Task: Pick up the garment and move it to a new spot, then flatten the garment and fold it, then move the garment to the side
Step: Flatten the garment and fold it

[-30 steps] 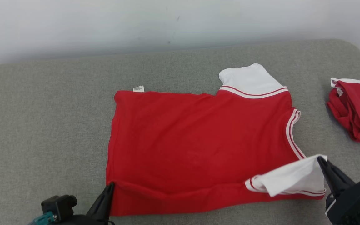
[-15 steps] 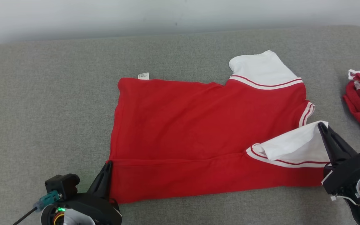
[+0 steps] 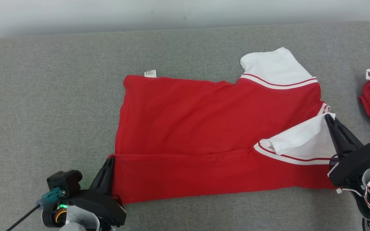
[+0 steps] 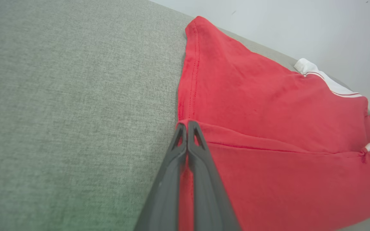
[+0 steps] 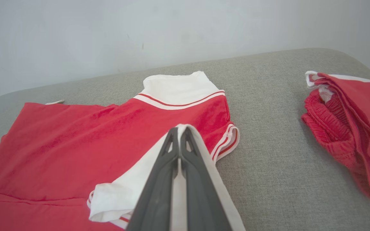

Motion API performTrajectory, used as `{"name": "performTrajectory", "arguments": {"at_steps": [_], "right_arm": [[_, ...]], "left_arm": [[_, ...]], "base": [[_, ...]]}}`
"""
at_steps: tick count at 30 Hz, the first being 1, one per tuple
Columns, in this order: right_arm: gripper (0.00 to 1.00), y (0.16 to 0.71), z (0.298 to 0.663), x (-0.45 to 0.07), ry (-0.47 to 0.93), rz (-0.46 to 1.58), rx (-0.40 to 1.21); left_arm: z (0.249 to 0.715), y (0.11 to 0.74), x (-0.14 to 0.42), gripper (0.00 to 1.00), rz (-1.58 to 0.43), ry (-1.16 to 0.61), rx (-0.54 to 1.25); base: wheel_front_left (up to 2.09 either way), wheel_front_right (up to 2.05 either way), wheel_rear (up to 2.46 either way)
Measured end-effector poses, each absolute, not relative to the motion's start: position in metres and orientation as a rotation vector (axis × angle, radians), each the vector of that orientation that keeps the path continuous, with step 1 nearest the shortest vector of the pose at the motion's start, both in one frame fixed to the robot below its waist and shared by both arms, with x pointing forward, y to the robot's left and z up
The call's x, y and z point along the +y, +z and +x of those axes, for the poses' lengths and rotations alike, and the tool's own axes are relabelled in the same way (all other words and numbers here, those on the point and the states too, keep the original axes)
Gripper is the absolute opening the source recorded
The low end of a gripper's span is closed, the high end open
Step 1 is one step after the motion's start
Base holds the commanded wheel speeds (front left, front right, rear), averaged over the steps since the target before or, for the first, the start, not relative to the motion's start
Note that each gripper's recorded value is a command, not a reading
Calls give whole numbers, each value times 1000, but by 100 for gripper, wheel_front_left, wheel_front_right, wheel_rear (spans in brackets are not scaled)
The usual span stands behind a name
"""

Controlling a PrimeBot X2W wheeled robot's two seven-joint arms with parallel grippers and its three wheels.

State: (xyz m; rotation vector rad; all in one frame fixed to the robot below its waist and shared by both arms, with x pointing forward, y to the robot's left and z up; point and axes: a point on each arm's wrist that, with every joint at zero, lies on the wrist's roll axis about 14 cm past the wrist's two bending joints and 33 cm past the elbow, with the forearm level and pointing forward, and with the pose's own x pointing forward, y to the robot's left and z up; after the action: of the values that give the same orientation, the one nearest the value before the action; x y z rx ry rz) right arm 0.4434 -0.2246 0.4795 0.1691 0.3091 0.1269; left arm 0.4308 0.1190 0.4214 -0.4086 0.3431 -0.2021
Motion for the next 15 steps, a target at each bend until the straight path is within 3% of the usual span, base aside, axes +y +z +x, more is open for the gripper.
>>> {"name": "performTrajectory", "arguments": {"at_steps": [2,3,4,5,15], "right_arm": [[0,478,445,-226,118,178,309],[90,477,446,-226,114,182,308],[100,476,446,-226,110,187,309],[100,476,447,-225,109,194,308],[100,500,445,-232,81,214,222]], "left_arm": [[433,423,118,0,-401,-205,335],[434,423,119,25,-388,-206,331],[435,423,119,93,-378,-203,325],[436,423,120,100,-372,-194,319],[426,425,132,100,-291,-152,279]], "base": [[0,0,0],[0,0,0],[0,0,0],[0,0,0],[0,0,0]]}}
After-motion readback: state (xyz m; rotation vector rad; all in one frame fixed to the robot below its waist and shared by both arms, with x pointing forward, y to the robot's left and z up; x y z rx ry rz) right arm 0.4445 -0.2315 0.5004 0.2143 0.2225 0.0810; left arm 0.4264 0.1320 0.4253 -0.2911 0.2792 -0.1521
